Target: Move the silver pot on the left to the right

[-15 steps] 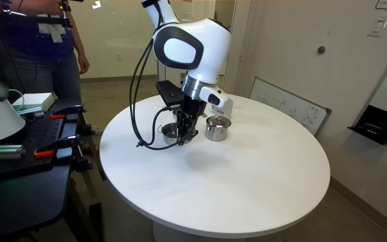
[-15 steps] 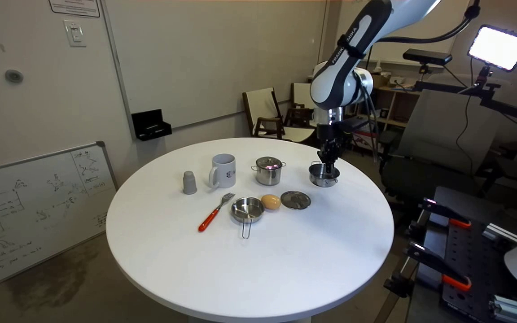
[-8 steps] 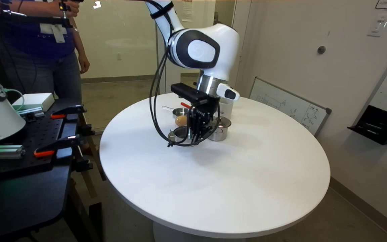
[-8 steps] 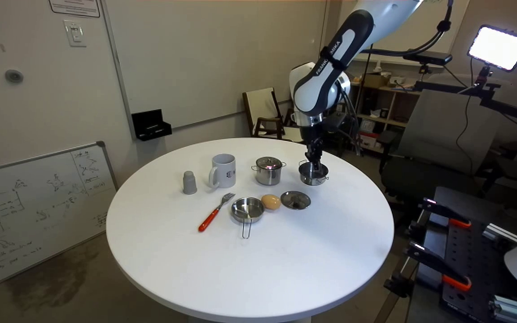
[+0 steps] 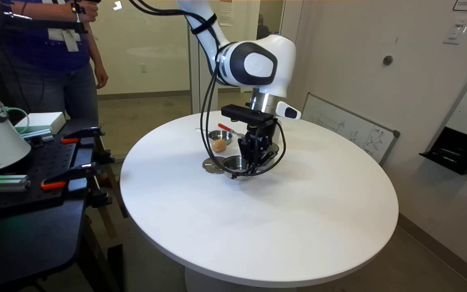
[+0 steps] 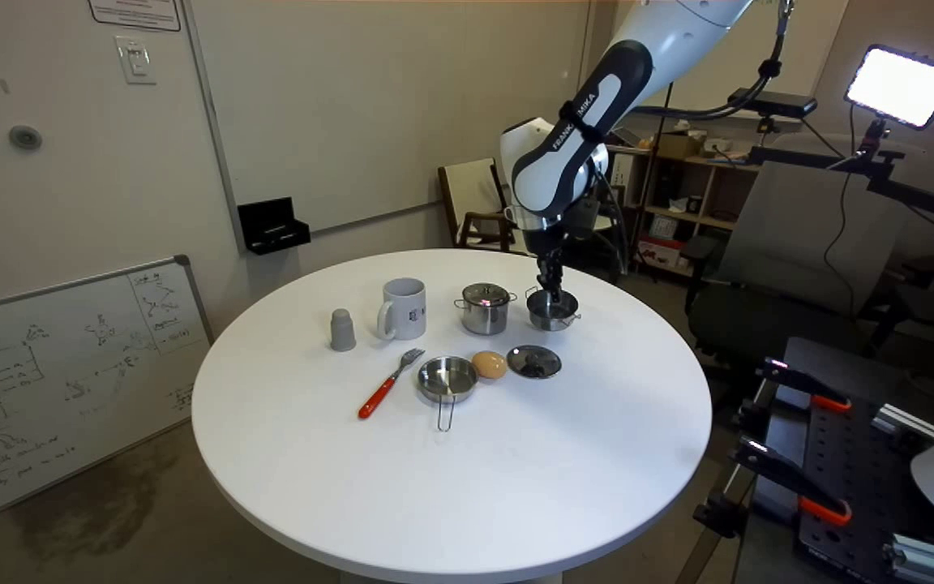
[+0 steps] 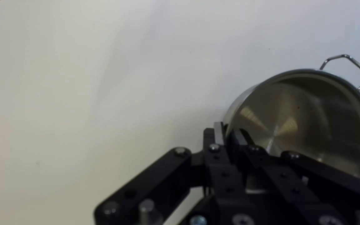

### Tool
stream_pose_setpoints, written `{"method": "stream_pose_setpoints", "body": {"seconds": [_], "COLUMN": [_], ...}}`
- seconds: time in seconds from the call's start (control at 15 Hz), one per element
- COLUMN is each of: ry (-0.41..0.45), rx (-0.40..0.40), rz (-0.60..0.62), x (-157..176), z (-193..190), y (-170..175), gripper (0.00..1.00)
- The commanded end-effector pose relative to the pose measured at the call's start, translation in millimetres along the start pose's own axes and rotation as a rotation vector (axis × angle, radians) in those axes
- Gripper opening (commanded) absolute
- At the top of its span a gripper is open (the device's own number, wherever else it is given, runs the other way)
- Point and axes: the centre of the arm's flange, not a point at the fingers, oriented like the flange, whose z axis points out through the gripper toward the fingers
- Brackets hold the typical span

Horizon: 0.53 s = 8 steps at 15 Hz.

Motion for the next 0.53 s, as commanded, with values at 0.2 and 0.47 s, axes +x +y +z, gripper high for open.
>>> {"method": "stream_pose_setpoints", "body": {"seconds": [0.2,0.47], "ry": [-0.046,-0.053], "rx": [0.038,0.079], "rz": [-0.047,-0.055], "x": [7.7,3.8], "z": [22.6,40.1], "y": [9.5,7.4], "gripper": [0.02,0.02]}}
